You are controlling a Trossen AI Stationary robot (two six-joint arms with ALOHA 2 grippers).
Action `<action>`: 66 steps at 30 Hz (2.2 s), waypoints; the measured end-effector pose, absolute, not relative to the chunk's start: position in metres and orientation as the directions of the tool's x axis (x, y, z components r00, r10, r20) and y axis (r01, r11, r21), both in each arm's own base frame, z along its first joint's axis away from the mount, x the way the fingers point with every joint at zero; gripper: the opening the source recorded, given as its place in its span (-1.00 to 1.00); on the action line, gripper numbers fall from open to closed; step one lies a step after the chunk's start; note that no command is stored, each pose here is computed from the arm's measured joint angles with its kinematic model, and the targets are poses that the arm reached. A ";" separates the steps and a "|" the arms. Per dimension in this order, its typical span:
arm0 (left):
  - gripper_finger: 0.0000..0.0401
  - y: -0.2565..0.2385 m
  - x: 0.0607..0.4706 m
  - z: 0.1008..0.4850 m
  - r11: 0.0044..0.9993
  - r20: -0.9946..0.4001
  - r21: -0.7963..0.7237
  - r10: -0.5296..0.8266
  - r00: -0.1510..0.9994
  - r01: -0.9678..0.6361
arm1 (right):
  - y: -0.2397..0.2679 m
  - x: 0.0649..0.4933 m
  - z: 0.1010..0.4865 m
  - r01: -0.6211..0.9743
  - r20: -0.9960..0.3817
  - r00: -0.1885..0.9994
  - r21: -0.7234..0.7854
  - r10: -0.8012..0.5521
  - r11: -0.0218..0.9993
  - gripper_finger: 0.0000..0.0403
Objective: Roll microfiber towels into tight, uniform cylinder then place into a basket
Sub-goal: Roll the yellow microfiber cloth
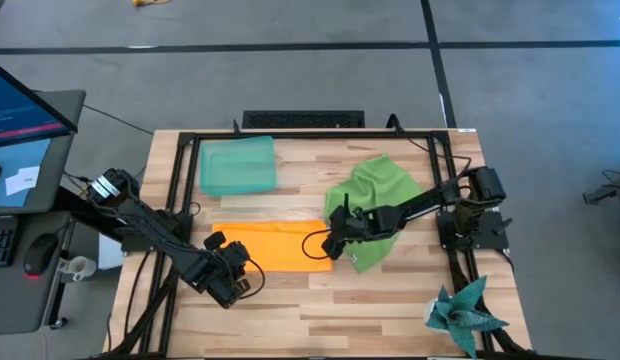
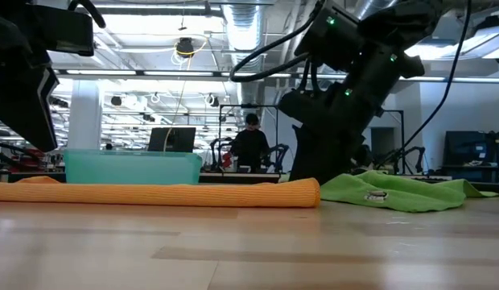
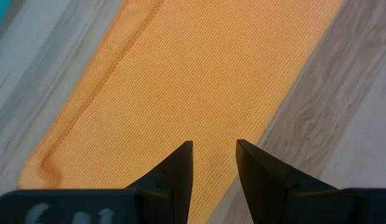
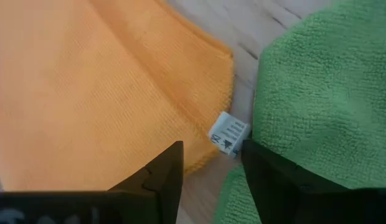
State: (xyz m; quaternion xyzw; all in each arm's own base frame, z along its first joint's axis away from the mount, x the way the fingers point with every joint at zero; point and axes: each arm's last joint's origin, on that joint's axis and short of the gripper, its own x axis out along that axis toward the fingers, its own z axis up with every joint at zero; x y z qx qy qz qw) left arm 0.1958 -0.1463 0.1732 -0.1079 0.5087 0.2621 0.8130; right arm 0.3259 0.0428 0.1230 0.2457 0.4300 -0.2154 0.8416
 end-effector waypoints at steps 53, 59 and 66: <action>-0.43 -0.147 0.195 0.173 0.792 -0.883 0.042 0.315 0.348 -0.609 | 0.054 0.346 0.149 0.421 -0.804 0.583 0.177 -0.116 0.890 -0.95; -0.43 -0.146 0.189 0.173 0.768 -0.885 0.071 0.342 0.315 -0.636 | 0.058 0.351 0.159 0.409 -0.795 0.585 0.118 -0.161 0.905 -0.94; -0.43 -0.143 0.175 0.174 0.724 -0.880 0.163 0.414 0.233 -0.670 | 0.058 0.349 0.163 0.437 -0.794 0.553 0.020 -0.251 0.899 -0.98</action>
